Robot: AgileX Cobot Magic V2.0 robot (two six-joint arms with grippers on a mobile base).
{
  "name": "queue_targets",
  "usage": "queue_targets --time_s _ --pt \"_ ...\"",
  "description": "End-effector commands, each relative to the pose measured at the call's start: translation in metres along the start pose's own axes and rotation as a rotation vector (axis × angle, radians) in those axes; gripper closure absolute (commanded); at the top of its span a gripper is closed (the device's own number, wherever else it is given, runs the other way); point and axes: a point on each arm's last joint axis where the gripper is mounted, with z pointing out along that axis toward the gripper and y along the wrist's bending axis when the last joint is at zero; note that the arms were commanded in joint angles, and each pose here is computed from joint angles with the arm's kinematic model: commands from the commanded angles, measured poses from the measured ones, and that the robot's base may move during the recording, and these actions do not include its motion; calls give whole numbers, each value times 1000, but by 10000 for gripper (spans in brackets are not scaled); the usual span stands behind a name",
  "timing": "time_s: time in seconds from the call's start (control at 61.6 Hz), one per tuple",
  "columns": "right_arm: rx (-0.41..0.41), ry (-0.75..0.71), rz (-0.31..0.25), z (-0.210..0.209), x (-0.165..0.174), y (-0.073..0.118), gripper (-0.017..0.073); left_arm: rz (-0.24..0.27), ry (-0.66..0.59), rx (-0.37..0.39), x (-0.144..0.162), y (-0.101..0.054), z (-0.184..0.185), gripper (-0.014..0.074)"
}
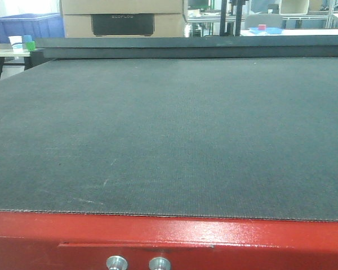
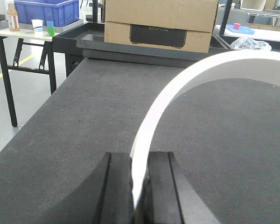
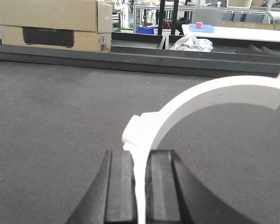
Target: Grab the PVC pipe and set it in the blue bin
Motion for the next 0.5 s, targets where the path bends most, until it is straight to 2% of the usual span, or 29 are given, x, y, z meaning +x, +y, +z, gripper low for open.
queue_targets --time_s 0.0,0.487 --pt "2 -32 1 -1 -3 0 728 -5 -27 -5 -3 0 -1 704" --pt "2 -32 1 -1 -3 0 728 -5 -27 -5 -3 0 -1 704"
